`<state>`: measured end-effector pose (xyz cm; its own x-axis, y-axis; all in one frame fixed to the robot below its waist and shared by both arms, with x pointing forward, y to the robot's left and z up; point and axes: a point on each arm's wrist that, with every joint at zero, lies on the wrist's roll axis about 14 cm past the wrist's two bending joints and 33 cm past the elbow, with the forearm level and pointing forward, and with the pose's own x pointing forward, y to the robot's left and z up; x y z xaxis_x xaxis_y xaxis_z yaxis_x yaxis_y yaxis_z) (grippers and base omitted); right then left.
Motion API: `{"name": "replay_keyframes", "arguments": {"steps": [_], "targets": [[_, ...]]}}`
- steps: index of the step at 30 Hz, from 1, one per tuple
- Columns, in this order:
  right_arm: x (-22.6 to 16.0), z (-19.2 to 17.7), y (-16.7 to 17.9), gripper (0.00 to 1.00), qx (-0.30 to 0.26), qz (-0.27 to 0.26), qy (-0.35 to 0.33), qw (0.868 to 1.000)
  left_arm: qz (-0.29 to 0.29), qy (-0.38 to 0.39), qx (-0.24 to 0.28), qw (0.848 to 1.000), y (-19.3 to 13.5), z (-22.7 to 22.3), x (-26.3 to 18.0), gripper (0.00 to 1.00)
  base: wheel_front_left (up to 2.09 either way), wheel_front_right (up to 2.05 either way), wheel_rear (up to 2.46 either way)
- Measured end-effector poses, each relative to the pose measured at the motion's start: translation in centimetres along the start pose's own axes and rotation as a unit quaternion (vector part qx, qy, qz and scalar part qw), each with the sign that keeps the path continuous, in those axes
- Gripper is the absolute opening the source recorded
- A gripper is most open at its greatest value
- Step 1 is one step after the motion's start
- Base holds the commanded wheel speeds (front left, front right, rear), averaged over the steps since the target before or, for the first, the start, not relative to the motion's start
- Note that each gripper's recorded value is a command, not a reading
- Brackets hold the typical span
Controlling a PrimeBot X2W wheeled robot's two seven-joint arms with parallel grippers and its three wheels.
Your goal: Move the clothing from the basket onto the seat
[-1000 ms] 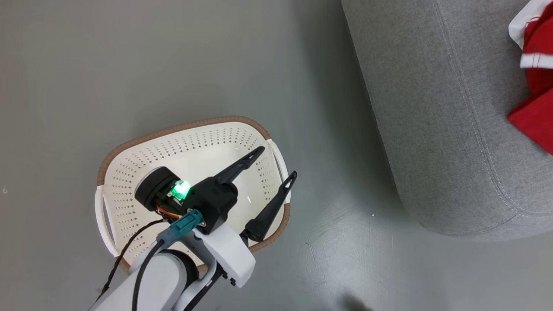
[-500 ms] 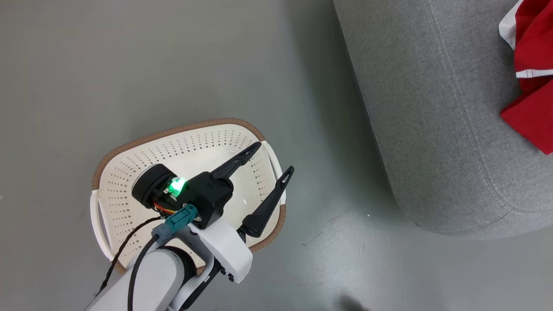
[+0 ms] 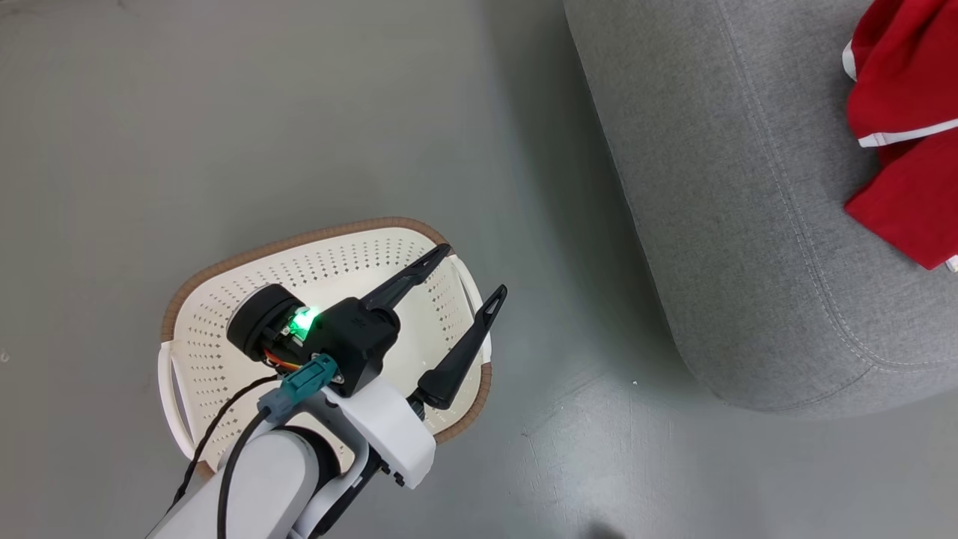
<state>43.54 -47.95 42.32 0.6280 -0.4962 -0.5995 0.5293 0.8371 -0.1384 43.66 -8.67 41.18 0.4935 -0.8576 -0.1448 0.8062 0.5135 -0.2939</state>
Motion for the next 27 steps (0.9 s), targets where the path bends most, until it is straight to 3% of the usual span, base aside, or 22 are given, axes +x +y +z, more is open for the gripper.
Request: {"name": "replay_keyframes", "arguments": {"steps": [17, 27], "targets": [[-1.9, 1.1, -0.6, 1.00, 0.021, 0.015, -0.004, 1.000, -0.026, -0.023, 0.023, 0.999, -2.4, 1.9, 0.2, 1.00, 0.00, 0.00, 0.00], [-3.3, -0.1, -1.0, 1.00, 0.019, 0.026, -0.007, 0.999, -0.036, -0.040, 0.032, 0.998, -3.7, 3.4, 0.3, 1.00, 0.00, 0.00, 0.00]]}}
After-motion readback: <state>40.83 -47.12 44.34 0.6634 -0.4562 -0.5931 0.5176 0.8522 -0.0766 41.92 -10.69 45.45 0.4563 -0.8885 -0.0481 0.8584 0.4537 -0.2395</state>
